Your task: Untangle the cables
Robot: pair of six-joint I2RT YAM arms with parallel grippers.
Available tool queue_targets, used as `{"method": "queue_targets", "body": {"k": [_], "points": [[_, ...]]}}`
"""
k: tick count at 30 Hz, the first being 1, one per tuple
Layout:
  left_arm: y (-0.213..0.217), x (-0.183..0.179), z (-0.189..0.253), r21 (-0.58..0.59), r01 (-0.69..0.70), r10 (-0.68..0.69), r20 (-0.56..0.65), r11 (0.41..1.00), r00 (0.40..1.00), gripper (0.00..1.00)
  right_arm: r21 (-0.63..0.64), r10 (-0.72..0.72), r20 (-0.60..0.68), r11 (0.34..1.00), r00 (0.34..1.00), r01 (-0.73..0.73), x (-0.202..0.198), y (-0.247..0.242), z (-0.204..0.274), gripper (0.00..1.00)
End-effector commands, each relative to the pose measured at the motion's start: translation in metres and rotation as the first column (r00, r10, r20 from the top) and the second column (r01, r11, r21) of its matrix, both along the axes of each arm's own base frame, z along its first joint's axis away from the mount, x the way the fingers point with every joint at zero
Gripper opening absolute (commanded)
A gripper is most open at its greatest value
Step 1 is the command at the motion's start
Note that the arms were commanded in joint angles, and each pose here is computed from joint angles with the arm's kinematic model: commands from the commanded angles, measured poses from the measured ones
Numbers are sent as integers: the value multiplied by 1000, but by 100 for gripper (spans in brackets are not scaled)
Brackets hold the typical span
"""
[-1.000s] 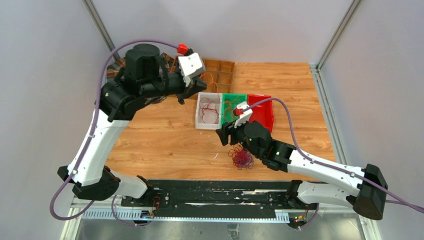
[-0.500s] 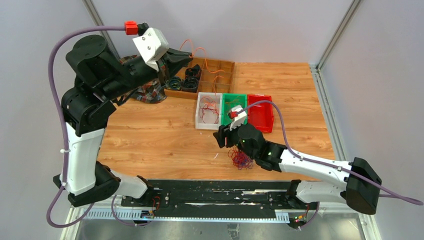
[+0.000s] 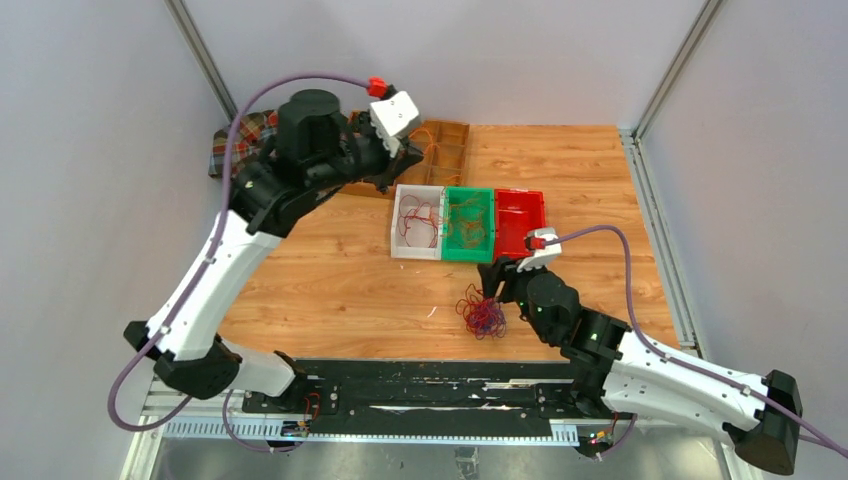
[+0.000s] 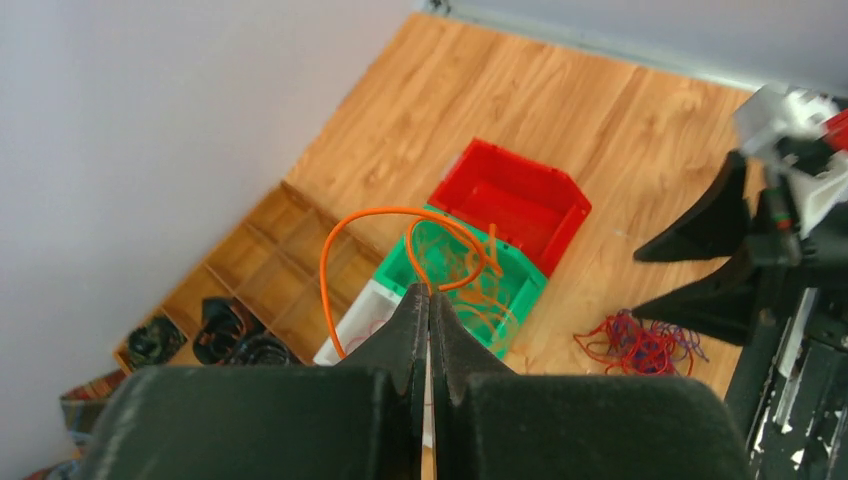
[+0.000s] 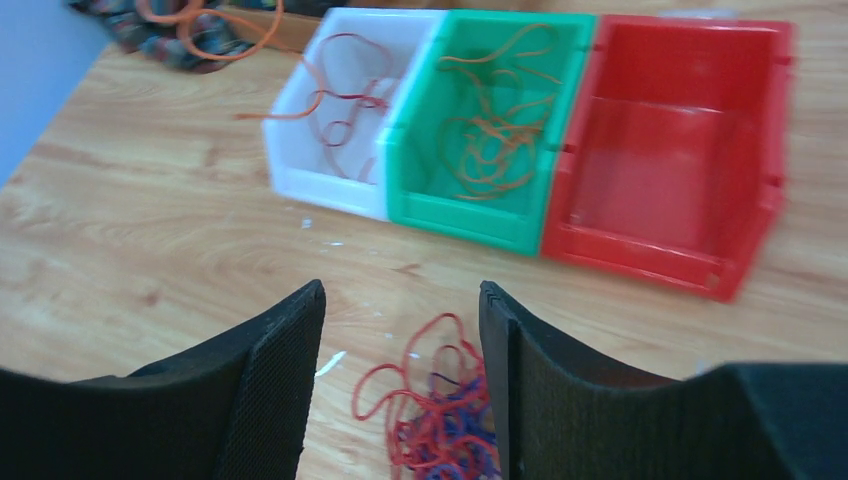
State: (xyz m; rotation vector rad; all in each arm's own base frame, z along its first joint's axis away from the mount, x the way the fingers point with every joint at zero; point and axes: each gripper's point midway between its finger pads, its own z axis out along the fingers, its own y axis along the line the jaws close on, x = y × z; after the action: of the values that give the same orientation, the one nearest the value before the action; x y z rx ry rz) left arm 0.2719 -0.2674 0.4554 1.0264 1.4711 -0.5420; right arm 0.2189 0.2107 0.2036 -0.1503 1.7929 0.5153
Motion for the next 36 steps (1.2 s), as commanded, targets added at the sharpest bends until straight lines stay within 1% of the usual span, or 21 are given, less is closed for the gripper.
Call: {"method": "queue_targets", "body": {"k": [1,4,6,9,11,20,24,27,31,36], "points": [[-19,28,-24,27,-43,44,-4,999,999,1,-78,-271,-33,960,962,268,8,-60,-27,58],[-33,45,-50,100,-59,61,-15,993,998,0,-112,-341,-31,935,940,336,9,-76,-31,57],[-43,58,-65,139,-62,65,-14,988,998,1,-125,-359,-29,927,933,353,10,-81,-33,57],[-55,81,-82,180,-83,83,5,980,997,0,-131,-373,-27,921,927,367,10,-85,-36,57],[-63,95,-101,212,-95,97,3,973,995,0,-136,-379,-24,918,925,373,10,-87,-37,57],[-80,141,-177,361,-151,153,24,920,988,1,-125,-393,-21,913,919,388,9,-97,-39,56],[-85,156,-194,401,-178,173,50,899,984,1,-114,-396,-26,913,918,391,8,-100,-42,56],[-93,155,-206,406,-158,164,18,900,986,0,-115,-394,-31,914,919,388,8,-100,-43,56],[-106,137,-236,434,-92,126,-49,896,991,0,-115,-390,-26,916,920,385,9,-100,-38,56],[-114,122,-275,476,-54,107,-85,878,991,1,-121,-395,2,912,919,393,9,-106,-23,56]]}}
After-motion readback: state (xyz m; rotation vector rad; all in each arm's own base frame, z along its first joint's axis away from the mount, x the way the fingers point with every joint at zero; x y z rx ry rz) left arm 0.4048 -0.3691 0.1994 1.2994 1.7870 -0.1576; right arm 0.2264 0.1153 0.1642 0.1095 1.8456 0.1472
